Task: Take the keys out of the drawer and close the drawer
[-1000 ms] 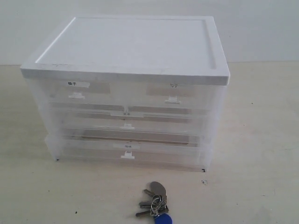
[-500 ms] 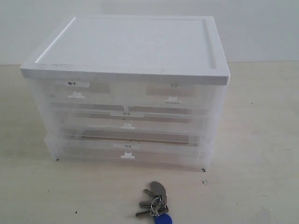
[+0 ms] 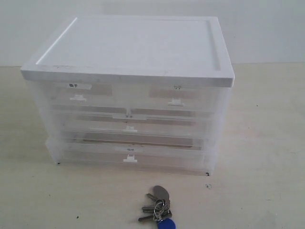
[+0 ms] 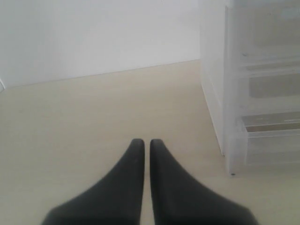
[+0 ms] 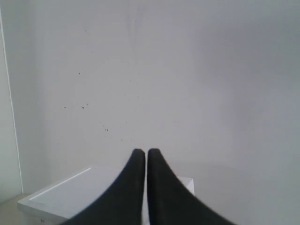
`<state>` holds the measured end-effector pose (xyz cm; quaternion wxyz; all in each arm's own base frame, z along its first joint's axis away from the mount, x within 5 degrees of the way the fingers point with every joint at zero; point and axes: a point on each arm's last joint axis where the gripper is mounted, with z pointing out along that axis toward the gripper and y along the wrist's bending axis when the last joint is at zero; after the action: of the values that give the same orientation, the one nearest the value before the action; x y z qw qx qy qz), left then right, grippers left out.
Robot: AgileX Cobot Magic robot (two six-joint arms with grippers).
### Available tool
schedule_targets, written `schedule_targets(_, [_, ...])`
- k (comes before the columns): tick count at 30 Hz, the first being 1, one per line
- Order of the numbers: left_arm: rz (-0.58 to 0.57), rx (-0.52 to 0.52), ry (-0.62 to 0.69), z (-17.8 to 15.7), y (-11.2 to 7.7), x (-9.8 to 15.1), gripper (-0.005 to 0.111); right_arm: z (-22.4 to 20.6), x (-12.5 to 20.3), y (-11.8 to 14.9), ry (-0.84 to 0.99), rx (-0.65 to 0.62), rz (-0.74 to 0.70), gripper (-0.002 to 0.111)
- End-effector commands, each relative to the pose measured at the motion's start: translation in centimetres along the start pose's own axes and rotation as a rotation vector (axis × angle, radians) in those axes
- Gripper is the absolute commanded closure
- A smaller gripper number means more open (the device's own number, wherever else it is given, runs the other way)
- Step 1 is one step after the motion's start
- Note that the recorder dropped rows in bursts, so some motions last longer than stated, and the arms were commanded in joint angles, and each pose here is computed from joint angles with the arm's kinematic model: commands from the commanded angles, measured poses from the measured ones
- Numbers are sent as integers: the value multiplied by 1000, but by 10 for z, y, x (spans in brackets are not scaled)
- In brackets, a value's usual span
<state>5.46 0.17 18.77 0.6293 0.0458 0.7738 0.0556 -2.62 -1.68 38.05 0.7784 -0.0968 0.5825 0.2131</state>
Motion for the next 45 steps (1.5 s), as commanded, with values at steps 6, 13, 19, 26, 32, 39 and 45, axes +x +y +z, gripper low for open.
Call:
schedule_targets(6, [7, -4, 2, 0, 0, 1, 102, 11, 15, -1, -83, 67, -312, 108])
schedule_targets(13, [7, -4, 2, 0, 0, 1, 102, 31, 73, -8, -111, 240, -444, 108])
schedule_targets(19, [7, -4, 2, 0, 0, 1, 102, 32, 138, -29, 60, 417, -282, 108])
schedule_targets(26, [7, -4, 2, 0, 0, 1, 102, 23, 195, -40, 371, 451, -230, 108])
schedule_targets(32, [7, -4, 2, 0, 0, 1, 102, 16, 208, -42, 534, 468, -195, 108])
schedule_targets(39, [7, -4, 2, 0, 0, 1, 102, 16, 208, -41, 498, 489, -79, 108])
schedule_targets(45, [7, -4, 2, 0, 0, 1, 102, 16, 208, -41, 497, 492, -68, 108])
